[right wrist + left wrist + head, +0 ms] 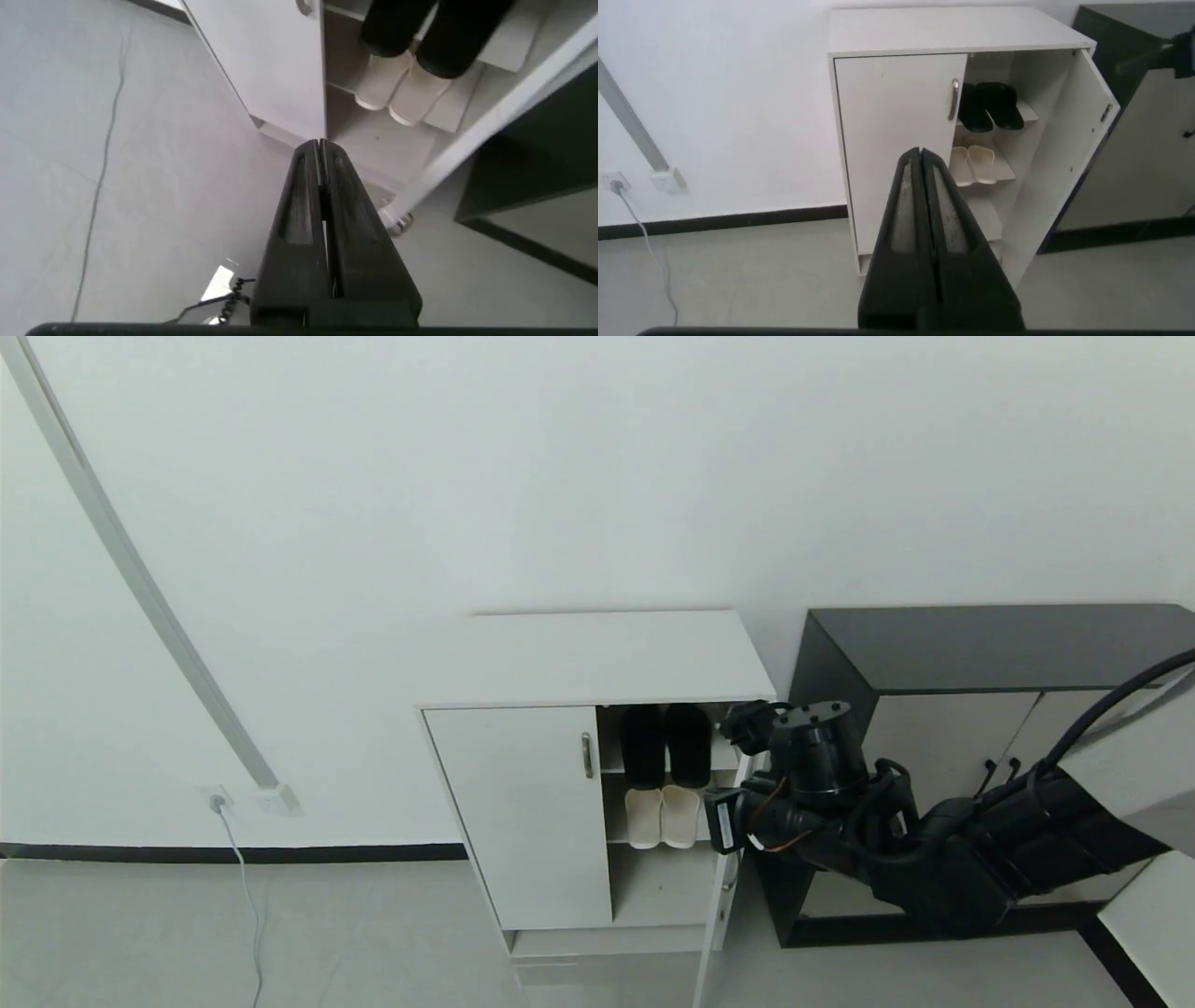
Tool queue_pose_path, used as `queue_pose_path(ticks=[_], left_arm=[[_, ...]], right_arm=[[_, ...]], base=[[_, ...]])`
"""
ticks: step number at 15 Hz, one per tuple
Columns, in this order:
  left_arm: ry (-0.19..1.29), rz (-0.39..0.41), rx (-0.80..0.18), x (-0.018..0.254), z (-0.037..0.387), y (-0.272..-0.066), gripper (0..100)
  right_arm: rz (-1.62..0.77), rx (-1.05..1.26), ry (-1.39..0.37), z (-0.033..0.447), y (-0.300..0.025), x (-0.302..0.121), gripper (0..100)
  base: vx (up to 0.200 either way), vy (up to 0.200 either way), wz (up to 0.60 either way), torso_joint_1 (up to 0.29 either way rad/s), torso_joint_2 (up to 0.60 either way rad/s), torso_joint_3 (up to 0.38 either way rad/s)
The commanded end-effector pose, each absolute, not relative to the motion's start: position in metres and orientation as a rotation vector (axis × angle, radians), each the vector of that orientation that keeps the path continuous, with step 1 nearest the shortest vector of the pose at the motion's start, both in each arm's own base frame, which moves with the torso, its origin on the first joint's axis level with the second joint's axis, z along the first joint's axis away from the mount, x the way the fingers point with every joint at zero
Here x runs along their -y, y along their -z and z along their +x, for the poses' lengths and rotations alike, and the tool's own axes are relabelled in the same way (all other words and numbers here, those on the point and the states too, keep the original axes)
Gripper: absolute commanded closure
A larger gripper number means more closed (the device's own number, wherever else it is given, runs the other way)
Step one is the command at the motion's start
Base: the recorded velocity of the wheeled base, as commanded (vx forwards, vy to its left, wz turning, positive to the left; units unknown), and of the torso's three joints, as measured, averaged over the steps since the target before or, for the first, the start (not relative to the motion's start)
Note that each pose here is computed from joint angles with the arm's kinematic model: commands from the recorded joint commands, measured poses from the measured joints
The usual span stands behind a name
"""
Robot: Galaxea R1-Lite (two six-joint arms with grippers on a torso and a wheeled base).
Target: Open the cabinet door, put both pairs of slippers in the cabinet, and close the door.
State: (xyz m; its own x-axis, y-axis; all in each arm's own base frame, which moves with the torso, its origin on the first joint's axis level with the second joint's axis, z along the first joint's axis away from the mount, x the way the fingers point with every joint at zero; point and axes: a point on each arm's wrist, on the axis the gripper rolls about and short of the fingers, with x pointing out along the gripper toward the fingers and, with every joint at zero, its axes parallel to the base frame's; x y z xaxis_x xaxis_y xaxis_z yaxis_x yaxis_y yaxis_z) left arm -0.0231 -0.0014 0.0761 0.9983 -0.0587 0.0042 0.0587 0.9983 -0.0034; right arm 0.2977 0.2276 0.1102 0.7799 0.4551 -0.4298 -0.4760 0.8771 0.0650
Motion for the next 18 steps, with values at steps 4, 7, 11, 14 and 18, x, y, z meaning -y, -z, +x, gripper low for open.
queue_pose_path(ticks=[4, 7, 11, 14, 18], left_arm=[[0.060, -0.003, 0.003, 0.001, -0.023, -0.076, 100], [0.057, -0.006, 0.003, 0.001, -0.023, -0.076, 100], [0.054, -0.009, 0.003, 0.001, -0.023, -0.076, 100], [0.054, -0.009, 0.003, 0.001, -0.023, -0.076, 100], [0.054, -0.009, 0.003, 0.001, -0.023, -0.076, 100]], right_arm=[[-0.076, -0.547, -0.423, 0.279, -0.085, -0.183, 100], [-0.131, -0.591, -0.402, 0.274, -0.066, -0.167, 100], [-0.136, -0.601, -0.400, 0.284, -0.045, -0.173, 100], [-0.124, -0.578, -0.402, 0.299, -0.038, -0.182, 100], [-0.100, -0.543, -0.399, 0.323, -0.032, -0.194, 100]], base=[[0.150, 0.000, 0.00, -0.004, 0.00, 0.003], [0.133, 0.000, 0.00, -0.002, 0.00, 0.006], [0.000, 0.000, 0.00, 0.000, 0.00, 0.000], [0.000, 0.000, 0.00, 0.000, 0.00, 0.000], [0.000, 0.000, 0.00, 0.000, 0.00, 0.000]])
